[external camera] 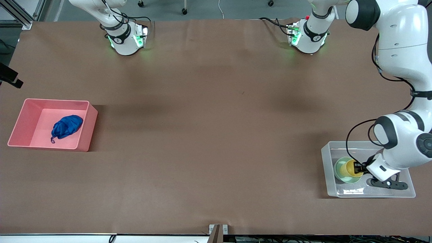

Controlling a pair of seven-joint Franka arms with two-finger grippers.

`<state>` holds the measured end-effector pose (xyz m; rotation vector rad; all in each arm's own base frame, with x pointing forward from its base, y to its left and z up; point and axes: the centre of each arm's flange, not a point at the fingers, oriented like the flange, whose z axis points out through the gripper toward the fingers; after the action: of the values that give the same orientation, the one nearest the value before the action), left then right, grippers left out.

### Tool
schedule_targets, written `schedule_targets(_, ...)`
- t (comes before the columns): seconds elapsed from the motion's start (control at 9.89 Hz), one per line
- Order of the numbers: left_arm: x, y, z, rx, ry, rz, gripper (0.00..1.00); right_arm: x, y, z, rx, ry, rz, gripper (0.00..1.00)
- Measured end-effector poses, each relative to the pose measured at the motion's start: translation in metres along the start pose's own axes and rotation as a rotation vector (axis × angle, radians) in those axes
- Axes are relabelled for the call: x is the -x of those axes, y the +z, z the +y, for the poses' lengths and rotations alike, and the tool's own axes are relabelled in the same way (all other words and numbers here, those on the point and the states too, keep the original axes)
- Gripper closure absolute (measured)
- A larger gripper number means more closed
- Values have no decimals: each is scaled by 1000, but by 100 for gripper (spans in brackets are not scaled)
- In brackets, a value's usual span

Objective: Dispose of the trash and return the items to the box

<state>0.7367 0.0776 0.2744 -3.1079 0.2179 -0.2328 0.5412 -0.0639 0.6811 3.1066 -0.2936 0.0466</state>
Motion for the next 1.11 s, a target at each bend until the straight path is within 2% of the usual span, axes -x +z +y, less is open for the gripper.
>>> schedule_targets(0.2, -10, -58, 2, 2, -27, 64, 26, 0, 0, -2, 0, -6, -1, 0)
schedule_targets(0.4, 2, -122, 4, 14, -81, 99, 0, 0, 0, -4, 0, -9, -2, 0)
schedule_targets(0.71, 42, -206, 10, 29, -86, 106, 0, -1, 1, 6, 1, 4, -4, 0)
schedule_targets(1.11, 87, -343, 25, 35, -49, -7, 0, 0, 2, 4, 1, -2, -7, 0)
